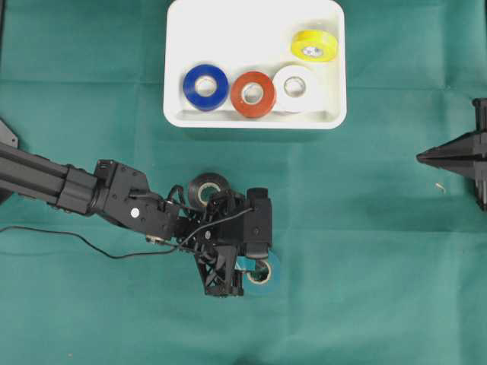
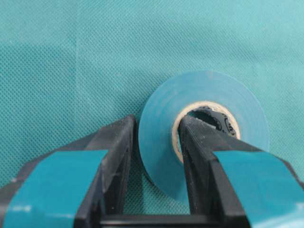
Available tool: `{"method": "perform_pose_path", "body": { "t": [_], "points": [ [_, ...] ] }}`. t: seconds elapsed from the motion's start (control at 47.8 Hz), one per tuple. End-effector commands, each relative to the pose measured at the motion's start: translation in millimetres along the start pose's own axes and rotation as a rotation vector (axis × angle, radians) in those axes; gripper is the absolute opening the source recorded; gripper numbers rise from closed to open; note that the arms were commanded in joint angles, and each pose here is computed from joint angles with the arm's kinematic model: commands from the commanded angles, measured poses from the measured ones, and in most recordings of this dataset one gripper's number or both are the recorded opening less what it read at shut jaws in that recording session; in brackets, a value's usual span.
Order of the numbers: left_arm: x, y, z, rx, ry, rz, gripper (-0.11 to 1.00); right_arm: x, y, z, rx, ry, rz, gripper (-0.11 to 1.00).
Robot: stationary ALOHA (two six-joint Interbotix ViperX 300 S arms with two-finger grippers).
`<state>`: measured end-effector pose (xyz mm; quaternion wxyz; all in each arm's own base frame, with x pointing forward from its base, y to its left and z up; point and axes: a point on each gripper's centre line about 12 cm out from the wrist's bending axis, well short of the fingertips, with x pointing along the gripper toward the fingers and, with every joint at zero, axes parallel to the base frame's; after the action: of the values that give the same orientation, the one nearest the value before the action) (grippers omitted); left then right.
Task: Put the tape into the white case with the left arm.
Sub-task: 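Lower the left gripper and close it on the teal tape rim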
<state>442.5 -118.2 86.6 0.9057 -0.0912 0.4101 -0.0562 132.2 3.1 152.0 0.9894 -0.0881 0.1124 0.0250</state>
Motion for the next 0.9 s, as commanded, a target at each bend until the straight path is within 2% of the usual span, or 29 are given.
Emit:
{"method": "perform_pose_path", "body": {
  "t": [0.0,0.209,0.606,0.753,0.878],
  "points": [
    [-7.3,-3.9,9.7,0.0,-0.024,-0.009,0.27,-0.1,1.8,-6.4,-0.006,0.015,0.008,-0.09],
    [-21.7,-8.4,20.9,0.004,-0.038,-0.016,0.26,-0.1,1.6,-6.4,-0.007,0.016,0.007,-0.09],
    [-86.4,-18.2,54.1,0.008,-0.079,-0.029,0.26,-0.1,1.6,-6.4,-0.007,0.016,0.007,-0.09],
    [-102.9,-12.9,63.8,-0.001,-0.104,-0.023,0.26,-0.1,1.8,-6.4,-0.006,0.015,0.008,-0.09],
    [-107.0,7.6,61.8,-0.01,-0.1,0.012,0.26,-0.1,1.8,-6.4,-0.008,0.015,0.008,-0.09]
  ]
}}
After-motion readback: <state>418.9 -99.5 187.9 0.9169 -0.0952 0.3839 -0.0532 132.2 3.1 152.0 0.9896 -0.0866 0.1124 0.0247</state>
